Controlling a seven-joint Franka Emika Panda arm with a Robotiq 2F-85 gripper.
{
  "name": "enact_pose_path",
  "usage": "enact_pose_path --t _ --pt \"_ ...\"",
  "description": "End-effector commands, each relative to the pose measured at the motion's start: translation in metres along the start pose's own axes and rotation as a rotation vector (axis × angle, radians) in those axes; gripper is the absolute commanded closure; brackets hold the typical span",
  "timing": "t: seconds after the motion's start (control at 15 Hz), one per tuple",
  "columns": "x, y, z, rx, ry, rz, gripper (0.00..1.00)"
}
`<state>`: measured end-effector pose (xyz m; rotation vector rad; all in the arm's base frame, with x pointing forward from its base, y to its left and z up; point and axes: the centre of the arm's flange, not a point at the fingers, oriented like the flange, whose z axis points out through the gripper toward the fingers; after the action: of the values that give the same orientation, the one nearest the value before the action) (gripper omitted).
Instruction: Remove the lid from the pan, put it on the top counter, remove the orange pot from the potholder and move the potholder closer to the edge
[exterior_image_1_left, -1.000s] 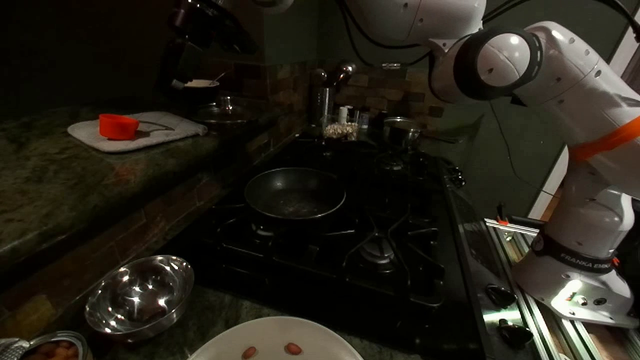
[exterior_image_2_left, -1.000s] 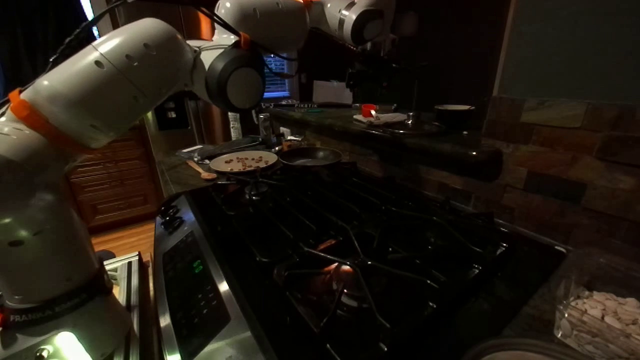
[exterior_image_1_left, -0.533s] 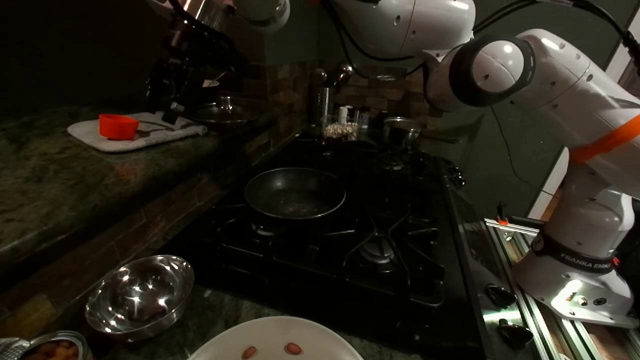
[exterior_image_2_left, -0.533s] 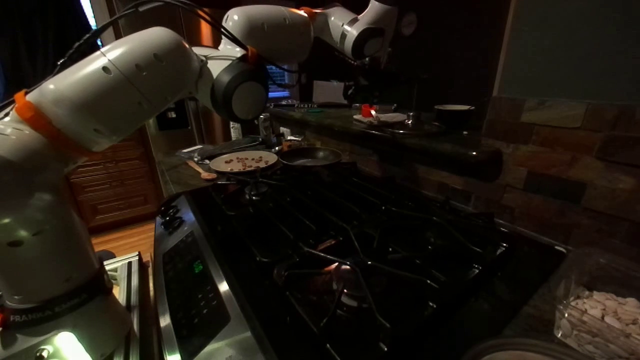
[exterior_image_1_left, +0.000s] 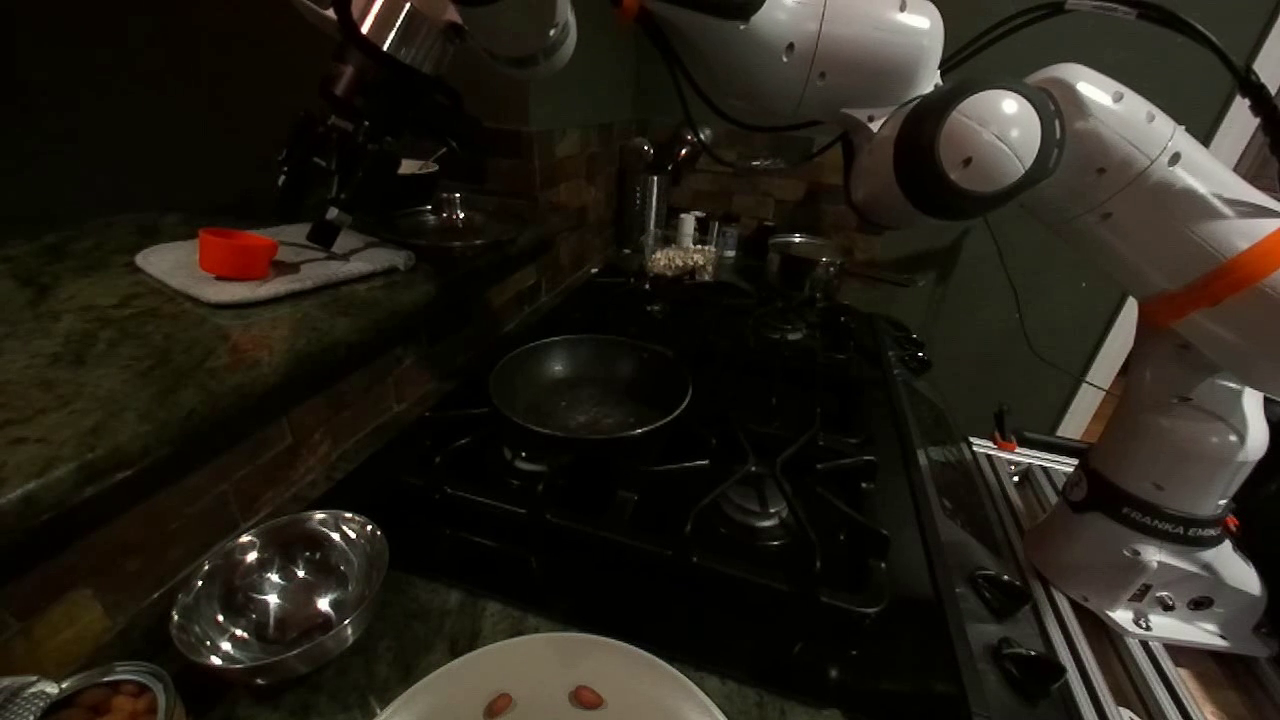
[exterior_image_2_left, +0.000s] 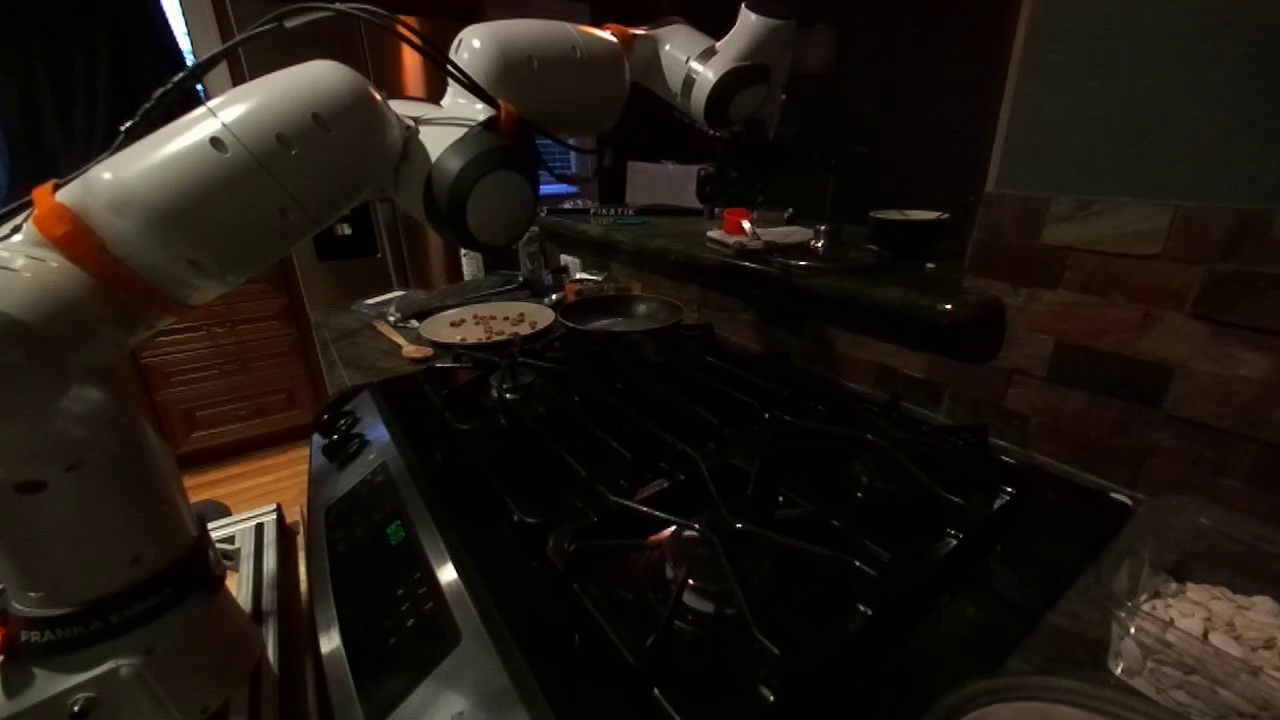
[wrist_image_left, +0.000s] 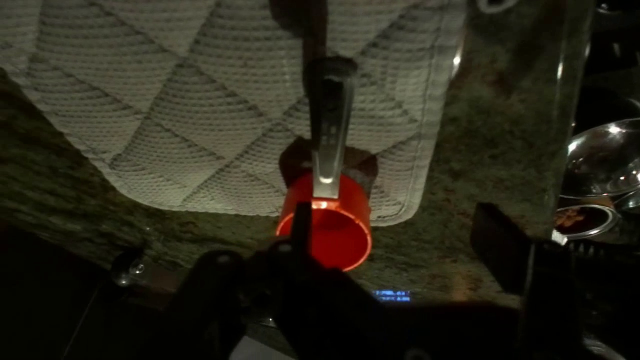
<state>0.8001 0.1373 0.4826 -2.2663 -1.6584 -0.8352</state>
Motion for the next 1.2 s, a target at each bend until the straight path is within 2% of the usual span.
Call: enact_pose_path --t 0.0,0.2,0.27,0.33,0.47,0.53,0.6,0.67,0.73,0.8,0.93,1.0,1.13 --pt "0.011 0.037 0.011 -0.043 -0.002 -0.015 0.23" --pt "0.007 0.04 0.016 -0.078 -0.022 -0.021 0.28" --pt "0.005 0.041 0.019 -0.084 -0.027 -0.021 0.32" --pt "0.003 0.042 0.022 -0.085 -0.03 -0.019 0.39" --pt "0.001 0.042 0.027 -0.107 -0.037 -0.028 0.44" --pt "0.001 0.043 0.029 -0.119 -0.043 -0.036 0.6" --pt "0.001 0.043 0.031 -0.124 -0.046 -0.038 0.68" --pt "0.001 0.043 0.032 -0.132 -0.05 -0.042 0.69" --pt "0.002 0.042 0.033 -0.135 -0.053 -0.048 0.75" --pt "0.005 0.041 0.032 -0.133 -0.051 -0.049 0.85" --pt "0.011 0.037 0.029 -0.121 -0.049 -0.051 0.98" --pt "0.015 0.034 0.026 -0.106 -0.043 -0.048 1.0" --pt "0.024 0.027 0.021 -0.085 -0.038 -0.047 0.96"
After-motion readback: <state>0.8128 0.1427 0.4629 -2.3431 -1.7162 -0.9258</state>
